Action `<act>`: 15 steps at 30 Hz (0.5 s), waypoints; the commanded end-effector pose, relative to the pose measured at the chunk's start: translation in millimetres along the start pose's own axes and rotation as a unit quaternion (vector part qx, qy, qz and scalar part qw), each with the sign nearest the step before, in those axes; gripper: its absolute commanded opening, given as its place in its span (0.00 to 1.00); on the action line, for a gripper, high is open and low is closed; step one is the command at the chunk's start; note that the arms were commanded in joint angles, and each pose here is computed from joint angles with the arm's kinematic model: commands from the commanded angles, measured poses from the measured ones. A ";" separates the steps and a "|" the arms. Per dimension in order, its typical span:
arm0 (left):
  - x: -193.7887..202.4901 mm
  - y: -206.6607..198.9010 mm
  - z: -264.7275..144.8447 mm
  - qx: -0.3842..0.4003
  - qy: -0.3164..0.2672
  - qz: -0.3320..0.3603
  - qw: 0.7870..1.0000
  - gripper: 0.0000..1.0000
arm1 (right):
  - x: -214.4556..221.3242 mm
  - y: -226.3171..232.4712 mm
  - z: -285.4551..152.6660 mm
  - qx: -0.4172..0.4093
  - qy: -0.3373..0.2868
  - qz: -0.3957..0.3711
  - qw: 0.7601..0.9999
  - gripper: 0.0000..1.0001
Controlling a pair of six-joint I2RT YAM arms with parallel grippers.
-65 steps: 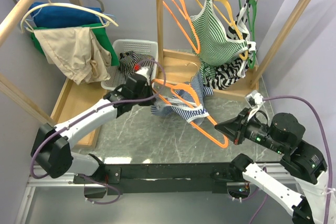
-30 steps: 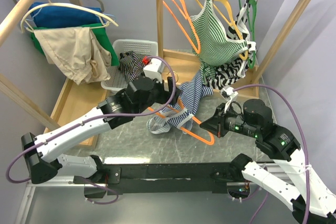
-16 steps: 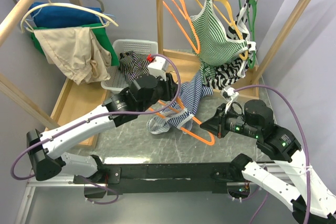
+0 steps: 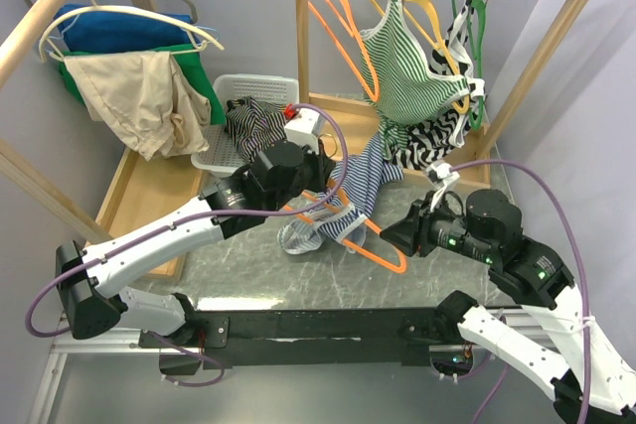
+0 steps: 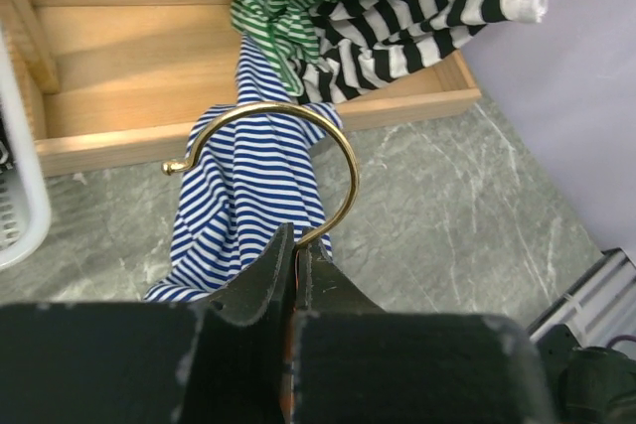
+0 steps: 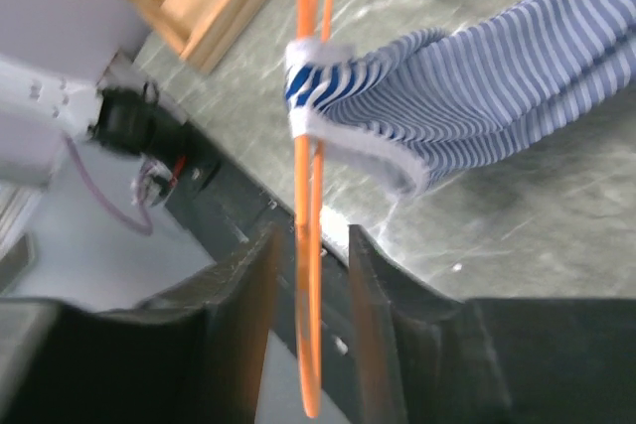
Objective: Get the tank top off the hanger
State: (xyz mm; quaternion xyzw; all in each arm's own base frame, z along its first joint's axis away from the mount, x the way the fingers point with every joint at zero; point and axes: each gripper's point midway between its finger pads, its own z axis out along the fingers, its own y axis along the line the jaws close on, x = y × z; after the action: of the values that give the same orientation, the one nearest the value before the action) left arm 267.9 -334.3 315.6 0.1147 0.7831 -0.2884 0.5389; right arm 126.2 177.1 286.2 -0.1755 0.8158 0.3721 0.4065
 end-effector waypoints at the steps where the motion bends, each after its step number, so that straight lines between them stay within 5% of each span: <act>1: -28.5 6.7 -9.4 -0.027 -0.044 -0.008 0.999 0.01 | -56.1 2.9 -24.6 0.043 -0.103 0.019 0.994 0.51; 4: -29.8 14.4 -5.0 -0.055 -0.042 -0.001 0.998 0.01 | -71.6 8.4 -38.4 0.045 -0.133 0.025 0.990 0.66; 15: -43.7 24.3 17.0 -0.144 -0.035 -0.024 0.989 0.01 | -55.9 1.1 14.5 0.062 -0.086 0.119 0.987 0.62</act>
State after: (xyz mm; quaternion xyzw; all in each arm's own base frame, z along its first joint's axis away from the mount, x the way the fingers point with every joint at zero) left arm 302.6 -327.4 318.2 0.0566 0.8063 -0.1979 0.5545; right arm 149.8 176.2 340.8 -0.0695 0.8004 0.3857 0.4536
